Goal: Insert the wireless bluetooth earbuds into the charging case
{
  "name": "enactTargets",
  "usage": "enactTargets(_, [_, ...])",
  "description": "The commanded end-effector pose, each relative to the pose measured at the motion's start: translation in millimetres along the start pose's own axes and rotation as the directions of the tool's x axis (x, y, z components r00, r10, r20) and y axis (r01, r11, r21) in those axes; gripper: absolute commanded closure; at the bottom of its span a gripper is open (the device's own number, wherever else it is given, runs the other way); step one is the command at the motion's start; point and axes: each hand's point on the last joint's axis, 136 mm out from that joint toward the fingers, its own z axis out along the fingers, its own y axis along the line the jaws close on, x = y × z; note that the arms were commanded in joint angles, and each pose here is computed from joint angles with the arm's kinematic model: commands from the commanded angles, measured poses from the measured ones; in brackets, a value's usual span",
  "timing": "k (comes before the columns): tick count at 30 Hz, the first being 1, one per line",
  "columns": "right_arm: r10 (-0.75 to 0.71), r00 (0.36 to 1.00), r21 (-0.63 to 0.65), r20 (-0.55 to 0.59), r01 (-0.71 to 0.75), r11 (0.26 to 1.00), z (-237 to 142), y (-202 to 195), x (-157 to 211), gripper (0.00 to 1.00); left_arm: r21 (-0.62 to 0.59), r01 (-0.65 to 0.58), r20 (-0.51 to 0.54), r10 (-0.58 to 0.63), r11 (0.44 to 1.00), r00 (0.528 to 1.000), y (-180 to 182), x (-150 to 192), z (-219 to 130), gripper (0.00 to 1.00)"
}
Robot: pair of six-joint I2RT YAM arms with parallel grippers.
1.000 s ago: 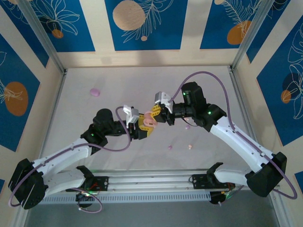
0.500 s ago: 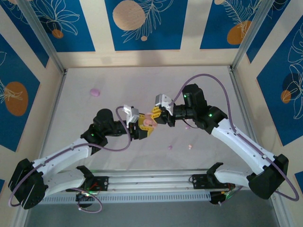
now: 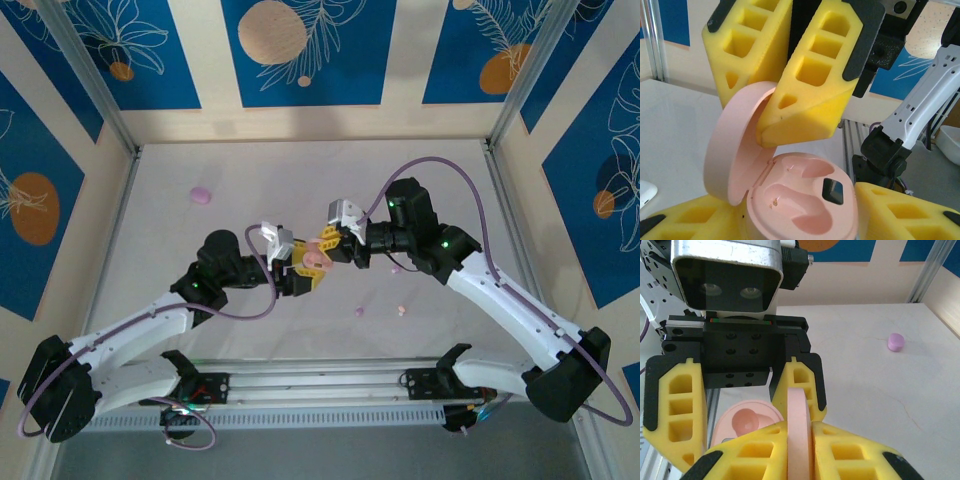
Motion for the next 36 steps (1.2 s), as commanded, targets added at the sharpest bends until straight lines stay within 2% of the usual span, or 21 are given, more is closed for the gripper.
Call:
enactTargets(1, [0.002,1.0,-0.002,0.023,-0.002,1.0,-2.6,2.1,-4.7,0.81,0.026,-0.052,0.025,0.051,0.998,0.998,-8.4,-12.5,-0.5,0.46])
enactTargets(9, [0.029,0.999,-0.004,0.026,-0.029,1.0,-2.8,0.2,-5.0,0.82,0.025,-0.061,0.03,0.06,0.998,0.998,-9.2,-13.6,-1.5,0.48])
enactTargets(20, [0.045,0.999,-0.005,0.022,-0.045,0.999,-2.9,-0.8,-3.1,0.82,0.019,-0.069,0.037,0.068,0.997,0.997,-9.3,-16.6,-2.6,0.67])
enactTargets(24, [0.052,0.998,0.008,0.025,-0.052,0.999,-4.6,-2.6,-4.8,0.79,0.009,-0.07,0.042,0.07,0.997,0.997,-8.2,-17.6,-3.2,0.7])
enactTargets(26, [0.062,0.998,0.015,0.025,-0.062,0.998,-5.9,-3.5,-5.4,0.76,0.003,-0.069,0.044,0.068,0.998,0.997,-7.4,-17.9,-3.3,0.71])
enactTargets(31, [0.146,0.987,0.104,0.06,-0.152,0.983,-22.1,-17.4,-17.7,0.58,-0.023,-0.069,0.059,0.07,0.997,0.996,-3.6,-18.5,-4.8,0.71])
enactTargets(34, [0.234,0.964,0.145,0.123,-0.251,0.957,-41.4,-21.5,-30.9,0.49,-0.052,-0.068,0.071,0.071,0.996,0.995,0.7,-17.9,-6.0,0.72])
enactTargets(36, [0.323,0.932,0.214,0.162,-0.353,0.911,-56.2,-30.4,-32.4,0.46,-0.076,-0.064,0.074,0.069,0.995,0.995,4.7,-16.8,-6.9,0.72])
